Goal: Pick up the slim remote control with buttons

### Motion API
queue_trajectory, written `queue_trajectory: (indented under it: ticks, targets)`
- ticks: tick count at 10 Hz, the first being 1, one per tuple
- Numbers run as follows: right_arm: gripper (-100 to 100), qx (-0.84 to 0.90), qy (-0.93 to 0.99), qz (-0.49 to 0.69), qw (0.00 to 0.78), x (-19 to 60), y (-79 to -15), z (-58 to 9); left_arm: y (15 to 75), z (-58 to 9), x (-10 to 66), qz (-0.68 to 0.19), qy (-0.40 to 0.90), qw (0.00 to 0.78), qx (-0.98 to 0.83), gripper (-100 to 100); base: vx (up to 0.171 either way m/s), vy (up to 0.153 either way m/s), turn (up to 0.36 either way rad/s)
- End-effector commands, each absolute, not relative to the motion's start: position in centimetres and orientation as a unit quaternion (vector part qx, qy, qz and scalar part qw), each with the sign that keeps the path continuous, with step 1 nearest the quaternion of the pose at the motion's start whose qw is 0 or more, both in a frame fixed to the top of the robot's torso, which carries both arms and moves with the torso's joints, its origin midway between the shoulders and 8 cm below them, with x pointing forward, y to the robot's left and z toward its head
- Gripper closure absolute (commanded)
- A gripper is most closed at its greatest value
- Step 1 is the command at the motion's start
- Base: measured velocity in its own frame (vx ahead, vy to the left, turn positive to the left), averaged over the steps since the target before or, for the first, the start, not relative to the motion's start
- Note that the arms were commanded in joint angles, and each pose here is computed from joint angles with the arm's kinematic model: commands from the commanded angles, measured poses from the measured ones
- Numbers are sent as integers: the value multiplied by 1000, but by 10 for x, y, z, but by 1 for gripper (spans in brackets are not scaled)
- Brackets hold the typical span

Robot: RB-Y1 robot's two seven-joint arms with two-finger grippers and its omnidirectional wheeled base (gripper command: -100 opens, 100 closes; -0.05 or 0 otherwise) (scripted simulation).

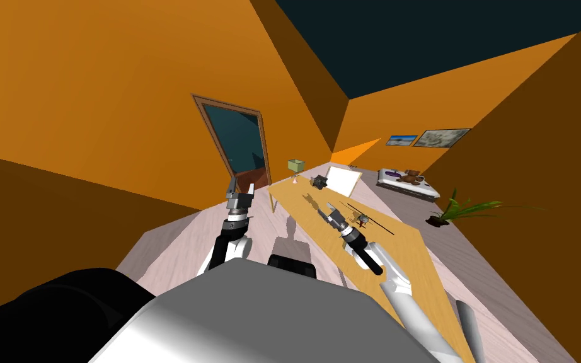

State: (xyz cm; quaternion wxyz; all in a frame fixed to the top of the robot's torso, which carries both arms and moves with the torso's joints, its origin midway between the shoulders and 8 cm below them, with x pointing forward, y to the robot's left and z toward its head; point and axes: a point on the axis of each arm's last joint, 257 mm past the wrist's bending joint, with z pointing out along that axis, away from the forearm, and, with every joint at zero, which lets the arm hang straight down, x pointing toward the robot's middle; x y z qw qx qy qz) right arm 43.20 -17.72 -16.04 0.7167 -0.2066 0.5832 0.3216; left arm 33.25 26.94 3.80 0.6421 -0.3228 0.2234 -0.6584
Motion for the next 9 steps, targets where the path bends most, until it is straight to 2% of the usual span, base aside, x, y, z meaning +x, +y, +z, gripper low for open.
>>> queue_trajectory:
  ticks: [1,2,5,7,9]
  targets:
    - [-100,-230,599,302,705,436,-179,-181,269,38,333,-658,223,642,-323,0,-29,-39,155]
    - [-100,-228,602,301,703,436,-181,-185,269,38,333,-658,223,642,-323,0,-15,-17,-16]
    - [-100,-312,624,247,672,443,-190,-225,269,38,333,-658,223,642,-323,0,-30,-32,222]
    - [-100,-315,641,237,659,442,-197,-244,270,38,333,-658,223,642,-323,0,-24,-28,45]
    - [-100,-358,656,205,632,443,-210,-273,269,38,333,-658,223,642,-323,0,-25,-29,189]
